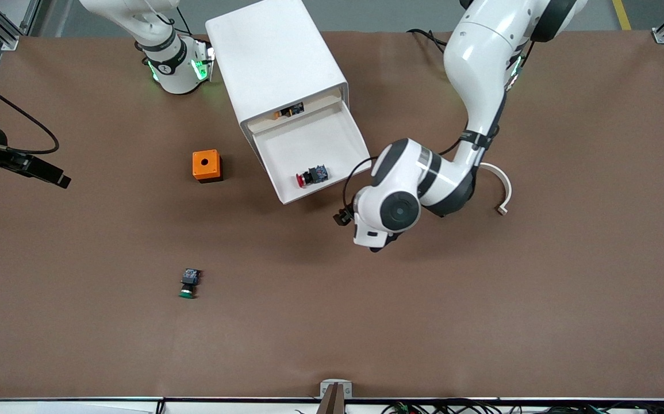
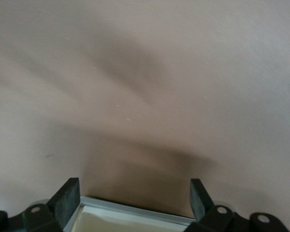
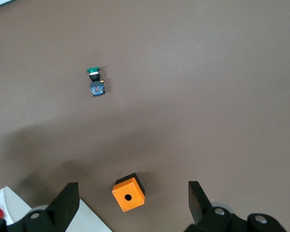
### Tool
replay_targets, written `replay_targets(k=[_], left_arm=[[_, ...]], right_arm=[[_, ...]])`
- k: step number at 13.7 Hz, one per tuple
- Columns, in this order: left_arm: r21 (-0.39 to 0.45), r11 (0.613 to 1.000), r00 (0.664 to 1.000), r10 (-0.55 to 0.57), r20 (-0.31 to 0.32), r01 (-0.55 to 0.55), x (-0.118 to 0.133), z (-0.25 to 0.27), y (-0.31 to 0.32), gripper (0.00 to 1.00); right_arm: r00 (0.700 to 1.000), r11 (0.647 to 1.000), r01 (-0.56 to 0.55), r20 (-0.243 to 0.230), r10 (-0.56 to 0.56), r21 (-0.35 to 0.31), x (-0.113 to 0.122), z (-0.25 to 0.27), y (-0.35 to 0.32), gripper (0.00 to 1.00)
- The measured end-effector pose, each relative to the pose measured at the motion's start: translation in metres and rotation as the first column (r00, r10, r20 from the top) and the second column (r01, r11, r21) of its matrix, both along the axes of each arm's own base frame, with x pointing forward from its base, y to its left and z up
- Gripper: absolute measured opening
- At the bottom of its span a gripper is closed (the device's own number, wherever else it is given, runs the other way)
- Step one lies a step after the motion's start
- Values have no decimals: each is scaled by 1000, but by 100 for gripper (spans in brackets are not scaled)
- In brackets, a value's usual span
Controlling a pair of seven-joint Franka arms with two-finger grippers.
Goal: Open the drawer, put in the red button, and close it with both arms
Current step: 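Push the drawer closed into the white cabinet with the left gripper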
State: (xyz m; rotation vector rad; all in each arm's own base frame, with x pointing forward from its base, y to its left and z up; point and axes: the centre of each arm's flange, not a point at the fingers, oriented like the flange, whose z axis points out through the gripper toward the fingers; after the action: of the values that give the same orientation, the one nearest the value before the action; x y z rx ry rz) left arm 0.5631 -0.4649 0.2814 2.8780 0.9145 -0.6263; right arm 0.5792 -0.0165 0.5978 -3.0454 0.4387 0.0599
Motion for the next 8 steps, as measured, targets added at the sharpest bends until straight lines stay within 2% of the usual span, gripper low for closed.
replay_targets(k=[2, 5, 8], left_arm=[[-2, 999, 998, -45, 35, 45, -18, 1, -26, 100], [-6, 995, 993, -102, 63, 103, -46, 2, -59, 100], [-9, 988, 985, -155, 74, 156, -76, 1, -88, 100]], right_arm=[[999, 999, -46, 19, 46, 0, 0, 7, -15, 100], [1000, 1000, -19, 22, 19, 0, -4, 13, -37, 100], [999, 1000, -9, 48, 9, 0, -12, 28, -46, 100]])
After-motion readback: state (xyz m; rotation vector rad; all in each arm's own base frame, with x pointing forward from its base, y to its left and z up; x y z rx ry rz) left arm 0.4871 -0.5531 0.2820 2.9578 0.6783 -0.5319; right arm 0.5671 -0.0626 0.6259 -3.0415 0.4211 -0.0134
